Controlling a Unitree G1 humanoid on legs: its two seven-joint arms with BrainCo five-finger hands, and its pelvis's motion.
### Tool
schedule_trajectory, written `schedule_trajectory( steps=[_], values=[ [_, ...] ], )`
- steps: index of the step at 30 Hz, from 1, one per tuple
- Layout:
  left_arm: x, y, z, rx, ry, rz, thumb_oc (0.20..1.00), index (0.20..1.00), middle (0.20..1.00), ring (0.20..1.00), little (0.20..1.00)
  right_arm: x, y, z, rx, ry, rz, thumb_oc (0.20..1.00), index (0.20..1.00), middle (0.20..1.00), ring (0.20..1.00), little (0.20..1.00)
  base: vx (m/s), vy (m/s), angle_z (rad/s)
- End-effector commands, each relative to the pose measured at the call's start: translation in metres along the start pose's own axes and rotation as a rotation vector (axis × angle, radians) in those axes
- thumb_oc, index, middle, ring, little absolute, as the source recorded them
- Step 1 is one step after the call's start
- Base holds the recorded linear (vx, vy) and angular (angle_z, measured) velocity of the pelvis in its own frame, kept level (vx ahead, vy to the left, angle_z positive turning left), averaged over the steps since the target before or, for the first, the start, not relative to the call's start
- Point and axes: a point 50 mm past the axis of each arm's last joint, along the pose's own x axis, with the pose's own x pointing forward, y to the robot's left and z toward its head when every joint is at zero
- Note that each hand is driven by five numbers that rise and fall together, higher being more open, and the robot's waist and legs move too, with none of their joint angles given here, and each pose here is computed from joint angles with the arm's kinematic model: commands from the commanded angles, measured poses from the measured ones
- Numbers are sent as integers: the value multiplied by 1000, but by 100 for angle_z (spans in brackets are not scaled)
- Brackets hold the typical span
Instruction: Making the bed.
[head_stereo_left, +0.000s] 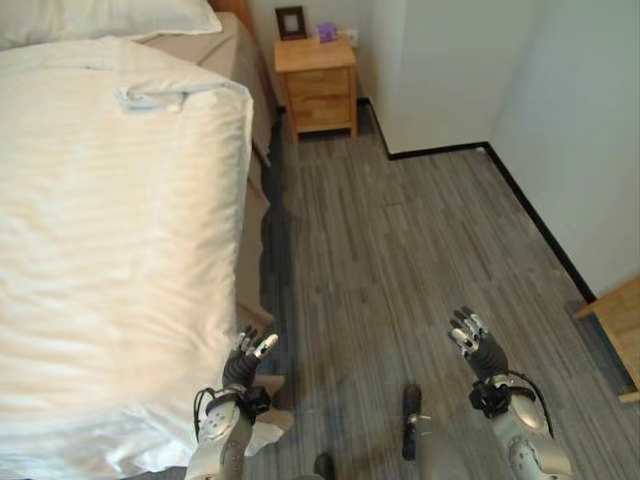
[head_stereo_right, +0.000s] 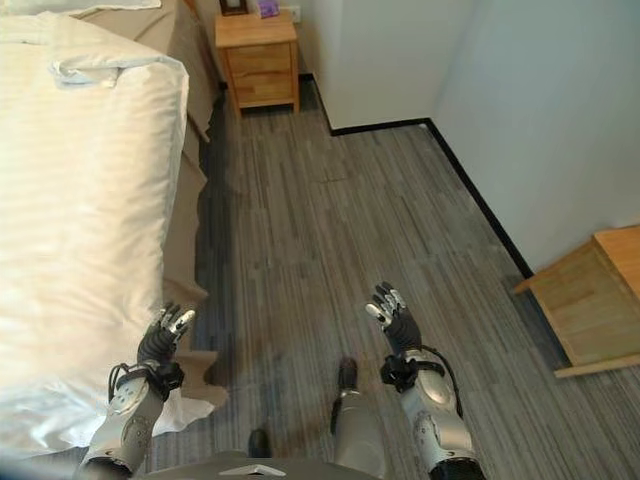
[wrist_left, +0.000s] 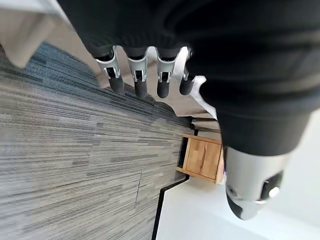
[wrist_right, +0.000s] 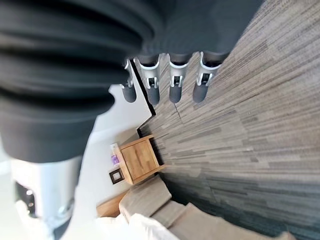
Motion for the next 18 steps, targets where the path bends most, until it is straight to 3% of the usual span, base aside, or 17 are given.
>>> schedule_trajectory(
  steps=[1,5,8,15,18],
  values=[
    [10,-6,39,26,-177,-42,1000,1000,1000,1000,1000,1,7,20,-34,-105,57,1000,1000,1000,1000,1000,547,-217,64],
    [6,-15,34,-56,-155,-76,1000,1000,1000,1000,1000,2,9,23,111,-118,80,1000,1000,1000,1000,1000,555,-400,-7],
    [6,-25,32,-52,-143,-127,1000,1000,1000,1000,1000,5,-3,30,26,-123,32,1000,1000,1000,1000,1000,558,-222,-21],
    [5,-33,20,-67,-100,-159,1000,1000,1000,1000,1000,5,-10,33,-55,-136,3,1000,1000,1000,1000,1000,649,57,-34],
    [-1,-15,12,-47,-74,-87,1000,1000,1000,1000,1000,8,-7,28,-110,-97,25,1000,1000,1000,1000,1000,903,196,10]
  ],
)
